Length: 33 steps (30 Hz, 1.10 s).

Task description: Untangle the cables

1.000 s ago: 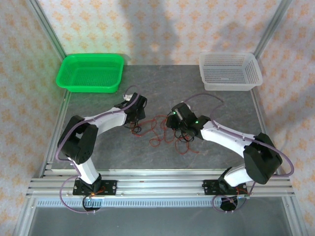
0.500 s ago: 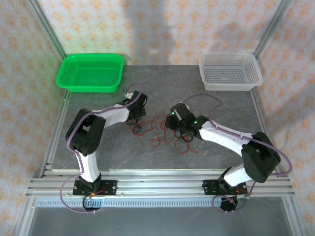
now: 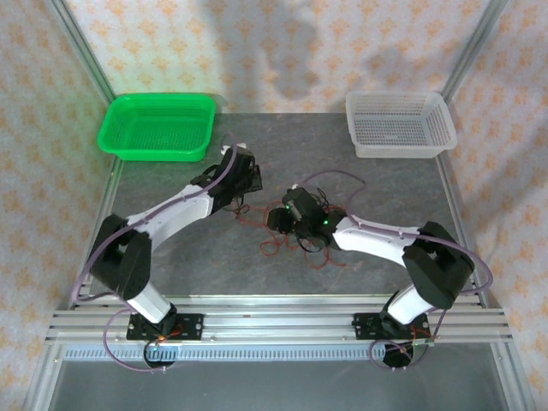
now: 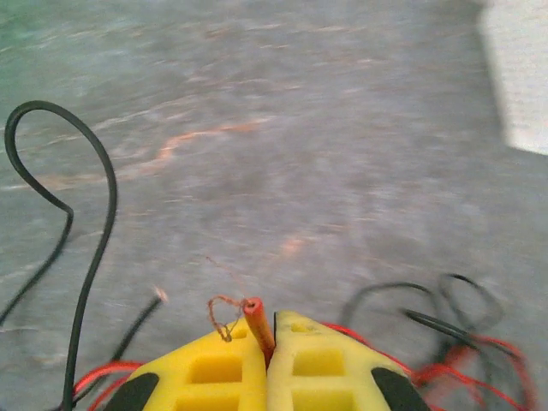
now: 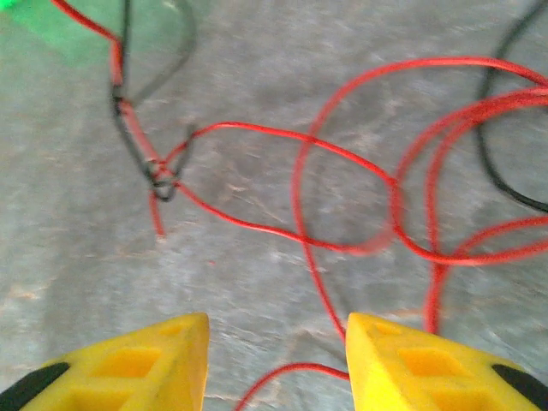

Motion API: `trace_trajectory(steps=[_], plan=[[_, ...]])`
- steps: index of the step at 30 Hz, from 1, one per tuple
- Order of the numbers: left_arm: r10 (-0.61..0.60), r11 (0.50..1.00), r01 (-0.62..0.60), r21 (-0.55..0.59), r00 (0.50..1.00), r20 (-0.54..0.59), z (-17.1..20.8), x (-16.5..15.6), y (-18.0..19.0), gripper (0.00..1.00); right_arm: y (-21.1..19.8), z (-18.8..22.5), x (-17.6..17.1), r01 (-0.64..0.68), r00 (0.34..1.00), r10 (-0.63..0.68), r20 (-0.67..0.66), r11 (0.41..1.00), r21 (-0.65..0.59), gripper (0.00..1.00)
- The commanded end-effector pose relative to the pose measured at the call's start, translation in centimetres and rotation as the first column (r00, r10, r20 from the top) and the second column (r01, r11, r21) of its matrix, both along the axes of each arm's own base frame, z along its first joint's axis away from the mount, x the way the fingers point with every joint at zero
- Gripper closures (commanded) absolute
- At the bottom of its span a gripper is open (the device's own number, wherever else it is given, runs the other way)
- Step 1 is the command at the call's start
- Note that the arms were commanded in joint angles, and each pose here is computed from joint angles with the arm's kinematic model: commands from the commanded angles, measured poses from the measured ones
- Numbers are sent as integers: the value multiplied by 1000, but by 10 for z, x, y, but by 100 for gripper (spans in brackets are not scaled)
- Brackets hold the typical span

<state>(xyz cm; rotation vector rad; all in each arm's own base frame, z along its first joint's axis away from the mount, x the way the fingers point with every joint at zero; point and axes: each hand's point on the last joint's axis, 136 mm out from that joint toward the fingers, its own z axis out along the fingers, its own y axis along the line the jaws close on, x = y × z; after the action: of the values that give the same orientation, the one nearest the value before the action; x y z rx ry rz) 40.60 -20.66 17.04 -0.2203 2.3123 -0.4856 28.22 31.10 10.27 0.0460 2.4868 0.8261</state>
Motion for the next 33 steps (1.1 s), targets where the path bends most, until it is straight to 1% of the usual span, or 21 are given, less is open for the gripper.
trace_trajectory(steps=[1,3,8,13,17,22,27,31,33], plan=[[-68,995,66,-79,997,-23,19,-23,-14,100,21,34,5,-55,990,28,135,979,198,55],[-85,989,82,-125,996,-13,29,-33,-18,100,21,48,4,-81,978,25,207,961,264,55],[-121,970,121,-211,993,17,50,-47,-23,100,14,72,6,-91,946,-18,323,943,321,55],[-164,947,171,-273,985,51,73,-54,-33,100,14,93,15,-97,938,-49,343,914,394,54],[-175,931,191,-312,981,78,85,-54,-38,100,34,100,13,-182,935,31,354,897,403,52],[-185,917,213,-338,976,112,102,-52,-44,100,49,87,16,-219,934,84,347,902,372,49],[-197,903,242,-354,967,160,131,-51,-49,100,67,66,30,-224,941,114,318,915,335,49],[-204,892,267,-364,958,203,155,-53,-51,100,81,35,43,-196,960,115,254,927,320,52],[-207,889,279,-363,952,226,169,-55,-51,100,84,16,47,-169,972,106,209,935,313,57]])
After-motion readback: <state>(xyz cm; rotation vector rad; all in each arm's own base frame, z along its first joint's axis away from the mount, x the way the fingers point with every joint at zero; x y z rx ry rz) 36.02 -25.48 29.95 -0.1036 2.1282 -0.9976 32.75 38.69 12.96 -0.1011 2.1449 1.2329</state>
